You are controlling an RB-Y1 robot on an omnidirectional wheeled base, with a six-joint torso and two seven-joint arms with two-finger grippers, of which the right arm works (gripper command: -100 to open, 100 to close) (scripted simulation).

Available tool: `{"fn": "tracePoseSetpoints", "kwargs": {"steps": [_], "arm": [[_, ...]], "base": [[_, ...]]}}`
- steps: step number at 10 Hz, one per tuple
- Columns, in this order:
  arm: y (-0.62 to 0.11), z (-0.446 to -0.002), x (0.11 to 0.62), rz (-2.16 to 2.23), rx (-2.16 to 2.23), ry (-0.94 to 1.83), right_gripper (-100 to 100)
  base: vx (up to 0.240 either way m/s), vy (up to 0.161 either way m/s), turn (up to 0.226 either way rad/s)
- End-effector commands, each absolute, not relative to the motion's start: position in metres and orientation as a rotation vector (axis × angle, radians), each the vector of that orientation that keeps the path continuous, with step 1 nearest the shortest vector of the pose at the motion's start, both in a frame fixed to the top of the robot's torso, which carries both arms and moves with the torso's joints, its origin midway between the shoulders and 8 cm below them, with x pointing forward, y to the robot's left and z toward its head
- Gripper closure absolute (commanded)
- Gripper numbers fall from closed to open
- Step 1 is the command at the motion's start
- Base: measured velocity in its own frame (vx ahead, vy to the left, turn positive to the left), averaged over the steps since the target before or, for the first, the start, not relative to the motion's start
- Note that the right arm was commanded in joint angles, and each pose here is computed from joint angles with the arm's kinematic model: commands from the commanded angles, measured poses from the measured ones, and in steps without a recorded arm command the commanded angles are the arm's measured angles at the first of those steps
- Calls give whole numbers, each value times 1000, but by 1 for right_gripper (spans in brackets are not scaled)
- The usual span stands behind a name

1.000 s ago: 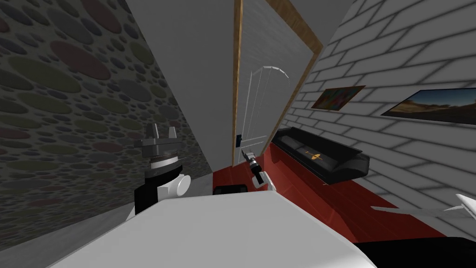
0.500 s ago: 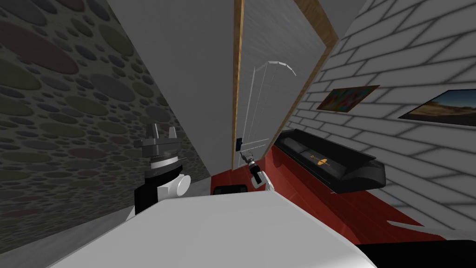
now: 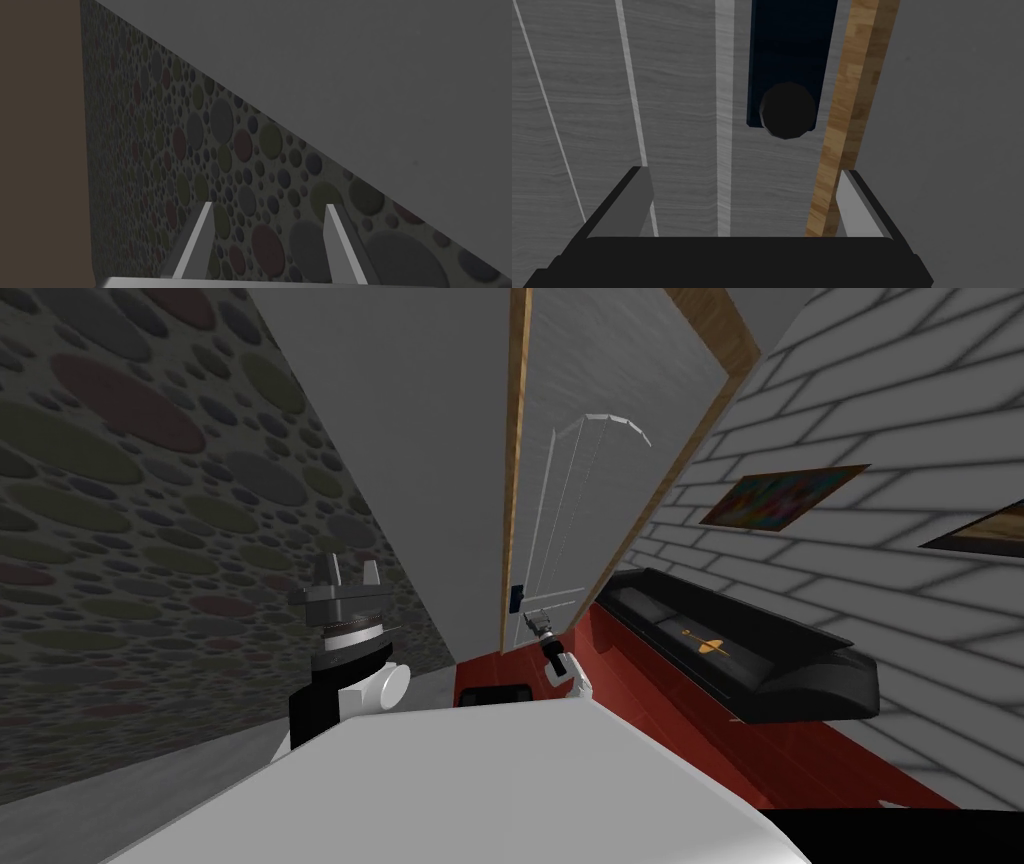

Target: Pull the door open

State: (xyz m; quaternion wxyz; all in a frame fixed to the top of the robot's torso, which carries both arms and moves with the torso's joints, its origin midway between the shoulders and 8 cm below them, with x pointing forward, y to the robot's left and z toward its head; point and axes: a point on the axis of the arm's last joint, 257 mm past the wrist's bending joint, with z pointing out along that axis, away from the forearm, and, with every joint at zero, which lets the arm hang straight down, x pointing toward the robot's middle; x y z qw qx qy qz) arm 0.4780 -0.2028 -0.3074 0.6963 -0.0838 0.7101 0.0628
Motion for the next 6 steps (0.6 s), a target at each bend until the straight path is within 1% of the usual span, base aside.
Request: {"fn": "tracePoseSetpoints", "kwargs": {"steps": [1, 3, 4, 6], "arm": [[-223, -311, 486, 94, -169, 1595, -100], [-230, -313, 490, 78, -160, 1598, -100], [-238, -314, 494, 63, -149, 1602, -100], [-256, -317, 505, 24, -115, 1609, -100]], "base": [[-41, -22, 193], [-22, -21, 50], [-18, -20, 108], [-27, -26, 180]]}}
